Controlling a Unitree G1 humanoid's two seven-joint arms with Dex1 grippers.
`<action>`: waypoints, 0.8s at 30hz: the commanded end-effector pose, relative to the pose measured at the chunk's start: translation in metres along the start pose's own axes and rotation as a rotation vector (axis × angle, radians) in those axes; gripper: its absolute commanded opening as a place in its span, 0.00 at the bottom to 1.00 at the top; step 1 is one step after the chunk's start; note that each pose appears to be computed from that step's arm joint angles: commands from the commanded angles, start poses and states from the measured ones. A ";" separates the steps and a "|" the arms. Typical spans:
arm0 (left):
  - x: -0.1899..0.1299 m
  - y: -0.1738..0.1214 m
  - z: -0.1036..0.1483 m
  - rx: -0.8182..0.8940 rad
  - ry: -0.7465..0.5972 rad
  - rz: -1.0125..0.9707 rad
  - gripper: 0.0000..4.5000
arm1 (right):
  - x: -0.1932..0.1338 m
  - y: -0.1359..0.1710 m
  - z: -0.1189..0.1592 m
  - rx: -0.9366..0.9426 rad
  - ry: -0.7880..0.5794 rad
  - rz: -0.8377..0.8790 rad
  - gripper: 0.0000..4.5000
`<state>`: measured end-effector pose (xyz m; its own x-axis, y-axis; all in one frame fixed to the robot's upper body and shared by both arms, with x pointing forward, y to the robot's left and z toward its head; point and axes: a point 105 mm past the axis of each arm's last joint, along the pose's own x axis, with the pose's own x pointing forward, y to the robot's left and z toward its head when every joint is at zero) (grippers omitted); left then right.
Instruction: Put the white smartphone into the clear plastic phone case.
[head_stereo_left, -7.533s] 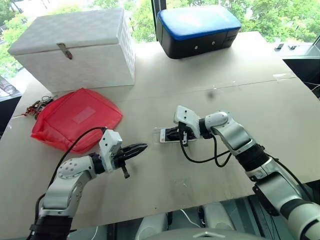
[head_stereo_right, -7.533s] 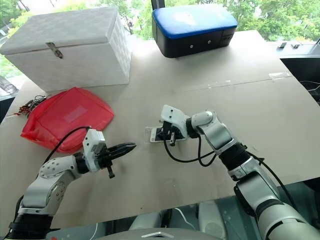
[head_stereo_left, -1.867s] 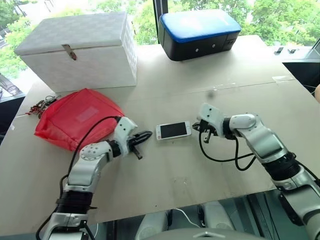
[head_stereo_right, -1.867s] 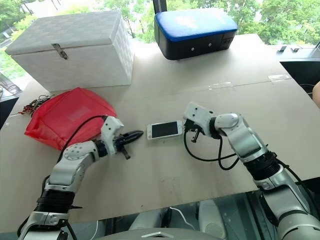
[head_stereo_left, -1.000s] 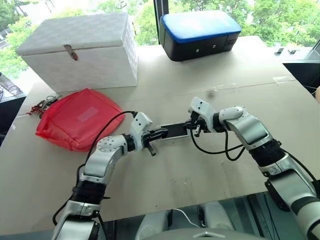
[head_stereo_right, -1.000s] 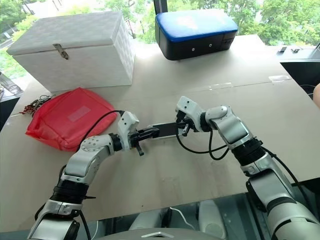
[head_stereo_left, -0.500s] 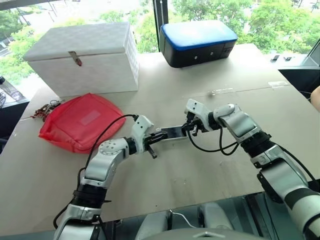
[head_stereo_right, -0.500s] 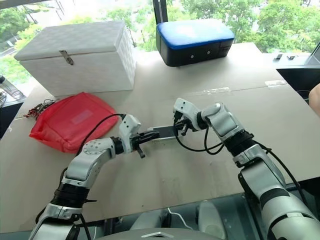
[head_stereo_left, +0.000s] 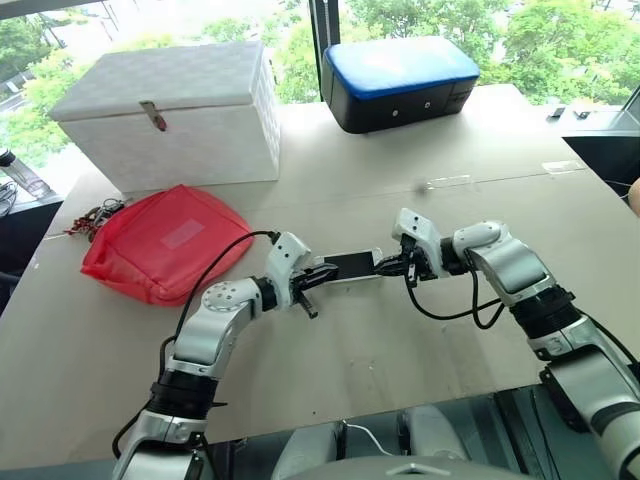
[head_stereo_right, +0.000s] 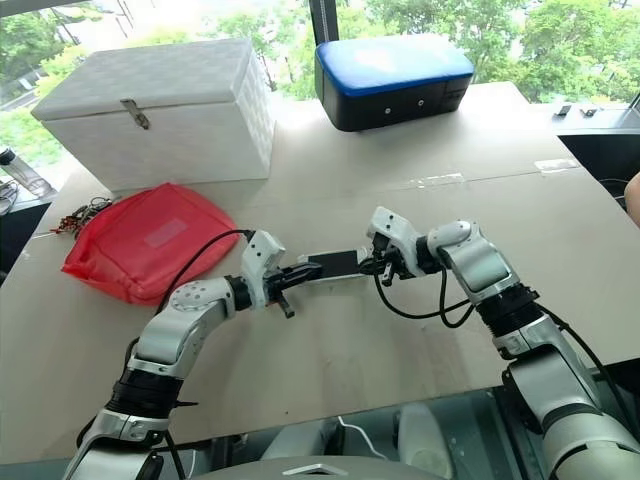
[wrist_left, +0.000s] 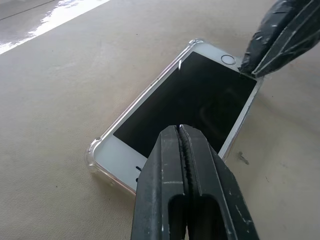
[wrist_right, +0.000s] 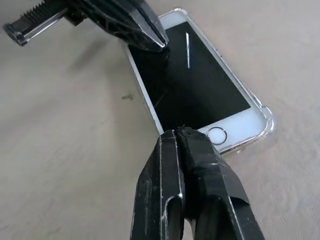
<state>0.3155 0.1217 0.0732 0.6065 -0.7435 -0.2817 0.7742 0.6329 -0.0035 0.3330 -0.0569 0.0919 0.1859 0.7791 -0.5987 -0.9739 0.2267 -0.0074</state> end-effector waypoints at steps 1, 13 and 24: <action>-0.001 -0.004 -0.003 -0.002 0.014 -0.005 0.01 | 0.014 0.004 -0.056 0.075 0.223 0.003 0.00; -0.003 -0.004 -0.003 -0.002 0.016 0.002 0.01 | 0.028 0.013 -0.083 0.122 0.372 0.103 0.00; -0.004 -0.006 -0.003 -0.010 0.013 0.012 0.01 | 0.036 0.022 -0.107 0.210 0.442 0.161 0.00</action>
<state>0.3084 0.1238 0.0629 0.6096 -0.7264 -0.3173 0.7579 0.6514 -0.0353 0.3403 -0.0451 0.0746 0.0720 0.7249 -0.6850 -0.9879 0.1462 0.0509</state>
